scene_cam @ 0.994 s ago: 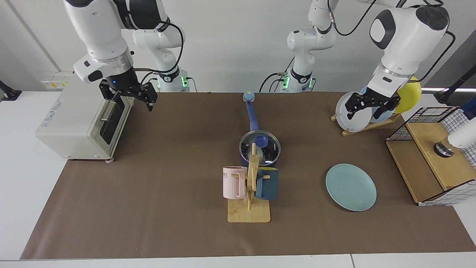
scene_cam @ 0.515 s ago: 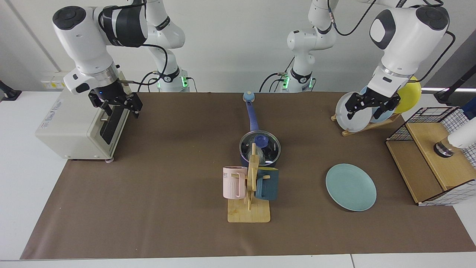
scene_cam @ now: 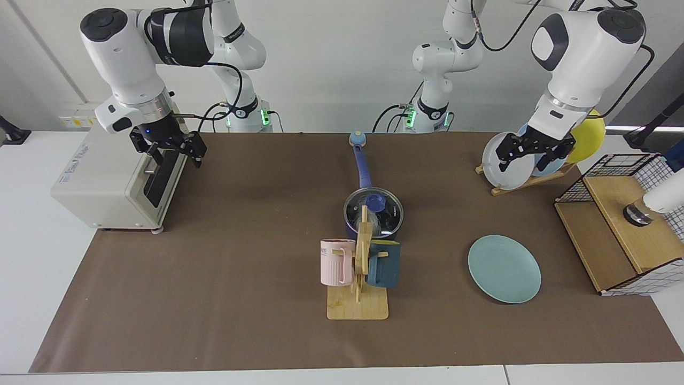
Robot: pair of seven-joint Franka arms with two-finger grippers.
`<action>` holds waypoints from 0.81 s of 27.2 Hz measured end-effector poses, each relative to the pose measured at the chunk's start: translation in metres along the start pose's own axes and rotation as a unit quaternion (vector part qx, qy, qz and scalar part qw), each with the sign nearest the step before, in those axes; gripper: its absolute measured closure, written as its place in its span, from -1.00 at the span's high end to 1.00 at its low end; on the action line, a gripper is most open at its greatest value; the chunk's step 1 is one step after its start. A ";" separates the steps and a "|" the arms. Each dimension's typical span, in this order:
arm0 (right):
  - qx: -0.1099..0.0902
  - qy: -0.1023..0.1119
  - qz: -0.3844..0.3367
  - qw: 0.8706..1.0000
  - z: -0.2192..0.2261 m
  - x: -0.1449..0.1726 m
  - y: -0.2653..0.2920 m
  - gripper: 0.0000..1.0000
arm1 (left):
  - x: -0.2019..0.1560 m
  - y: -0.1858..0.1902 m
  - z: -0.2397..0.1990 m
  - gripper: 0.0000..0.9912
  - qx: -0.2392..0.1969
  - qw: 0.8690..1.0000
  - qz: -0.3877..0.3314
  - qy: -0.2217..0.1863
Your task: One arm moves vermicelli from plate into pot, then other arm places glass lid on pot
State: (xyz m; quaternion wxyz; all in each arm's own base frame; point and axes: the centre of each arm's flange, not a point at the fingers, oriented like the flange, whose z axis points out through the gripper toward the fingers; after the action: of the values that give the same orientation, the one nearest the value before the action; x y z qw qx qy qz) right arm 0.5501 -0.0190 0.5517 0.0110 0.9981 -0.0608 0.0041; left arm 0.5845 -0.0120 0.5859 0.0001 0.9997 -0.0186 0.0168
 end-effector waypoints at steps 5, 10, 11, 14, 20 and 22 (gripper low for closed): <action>0.000 0.001 -0.002 1.000 -0.001 0.000 -0.002 1.00 | 0.000 0.000 0.000 1.00 0.000 1.000 0.000 0.000; 0.000 0.003 -0.002 1.000 -0.002 0.000 -0.002 1.00 | 0.000 0.000 0.000 1.00 0.000 1.000 0.000 0.000; 0.000 0.004 -0.002 1.000 -0.002 0.001 -0.002 1.00 | 0.000 0.000 0.000 1.00 0.000 1.000 0.000 0.000; 0.001 0.006 -0.002 1.000 -0.002 0.001 -0.002 1.00 | 0.000 0.000 0.000 1.00 0.000 1.000 0.000 0.000; 0.001 0.011 -0.002 1.000 -0.007 0.002 -0.002 1.00 | 0.000 0.000 0.000 1.00 0.000 1.000 0.000 0.000; 0.001 0.013 -0.002 1.000 -0.010 0.002 -0.003 1.00 | 0.000 0.000 0.000 1.00 0.000 1.000 0.000 0.000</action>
State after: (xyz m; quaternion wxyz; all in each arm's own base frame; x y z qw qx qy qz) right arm 0.5522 -0.0164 0.5619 0.0105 0.9981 -0.0585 0.0175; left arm 0.5845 -0.0120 0.5859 0.0001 0.9997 -0.0186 0.0168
